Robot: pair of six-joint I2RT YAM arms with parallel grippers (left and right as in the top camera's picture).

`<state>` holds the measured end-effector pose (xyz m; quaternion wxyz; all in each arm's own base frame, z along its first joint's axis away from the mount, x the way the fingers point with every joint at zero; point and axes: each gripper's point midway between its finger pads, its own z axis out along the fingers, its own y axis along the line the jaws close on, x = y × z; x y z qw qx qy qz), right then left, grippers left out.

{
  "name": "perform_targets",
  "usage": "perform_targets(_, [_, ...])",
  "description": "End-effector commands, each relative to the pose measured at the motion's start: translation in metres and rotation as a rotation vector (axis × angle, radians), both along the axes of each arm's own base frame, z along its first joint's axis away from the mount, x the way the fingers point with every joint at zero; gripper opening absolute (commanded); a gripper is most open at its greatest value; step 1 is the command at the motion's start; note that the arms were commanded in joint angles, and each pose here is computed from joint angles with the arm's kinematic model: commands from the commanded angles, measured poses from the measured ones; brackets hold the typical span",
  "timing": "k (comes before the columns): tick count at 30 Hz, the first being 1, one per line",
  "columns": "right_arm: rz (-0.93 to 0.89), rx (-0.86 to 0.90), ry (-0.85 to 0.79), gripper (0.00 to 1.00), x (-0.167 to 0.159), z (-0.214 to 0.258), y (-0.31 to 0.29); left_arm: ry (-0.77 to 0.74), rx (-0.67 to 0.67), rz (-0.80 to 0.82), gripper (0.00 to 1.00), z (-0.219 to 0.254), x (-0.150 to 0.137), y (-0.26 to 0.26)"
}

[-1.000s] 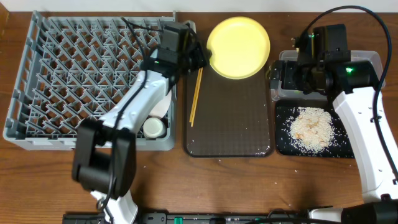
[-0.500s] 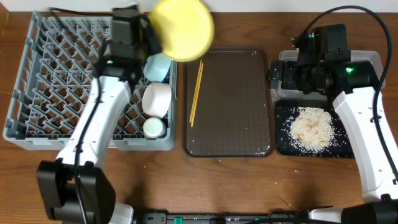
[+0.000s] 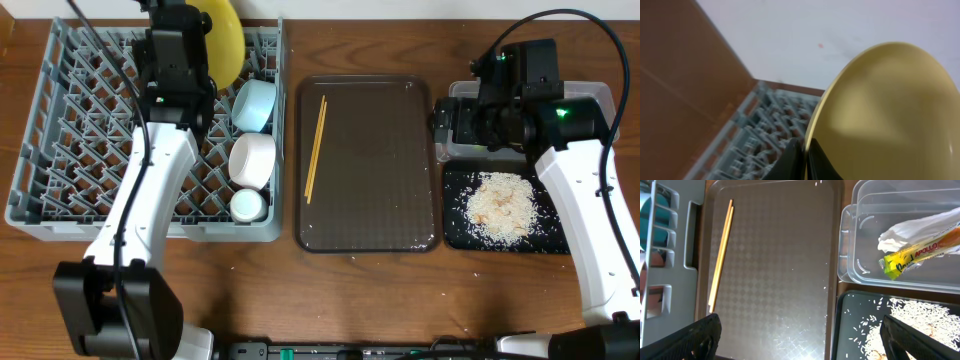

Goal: Sort waste into correct bins and load items into the dishwasher
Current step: 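Lift the yellow plate and carry it left into the dish rack, then stand the yellow plate upright in the rack and release it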

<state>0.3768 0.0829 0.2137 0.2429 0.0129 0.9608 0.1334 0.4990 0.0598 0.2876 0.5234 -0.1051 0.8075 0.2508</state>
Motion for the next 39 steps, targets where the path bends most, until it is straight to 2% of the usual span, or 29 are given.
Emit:
perform_targets(1, [-0.004, -0.001, -0.004, 0.99, -0.001, 0.002, -0.001, 0.079, 0.162, 0.095, 0.07, -0.007, -0.001, 0.023])
perform_targets(13, [-0.004, -0.001, -0.004, 0.99, -0.001, 0.002, -0.001, 0.18, 0.309, 0.096, 0.07, -0.051, 0.028, 0.031])
perform_targets(26, [-0.004, -0.001, -0.004, 0.99, -0.001, 0.002, -0.001, 0.231, 0.302, 0.082, 0.09, -0.094, 0.042, 0.03])
perform_targets(28, [-0.003, -0.001, -0.004, 0.99, -0.001, 0.002, -0.001, 0.223, 0.29, 0.088, 0.17, -0.095, 0.042, 0.03])
perform_targets(29, [-0.004, -0.001, -0.004, 0.99, -0.001, 0.002, -0.001, 0.216, 0.285, 0.091, 0.29, -0.094, 0.042, 0.03])
perform_targets(33, [-0.003, -0.001, -0.004, 0.99, -0.001, 0.002, -0.001, 0.171, 0.27, 0.105, 0.49, -0.087, 0.044, 0.029])
perform_targets(39, [-0.003, -0.001, -0.004, 0.99, -0.001, 0.002, -0.001, 0.082, 0.211, 0.113, 0.63, -0.057, 0.037, 0.017])
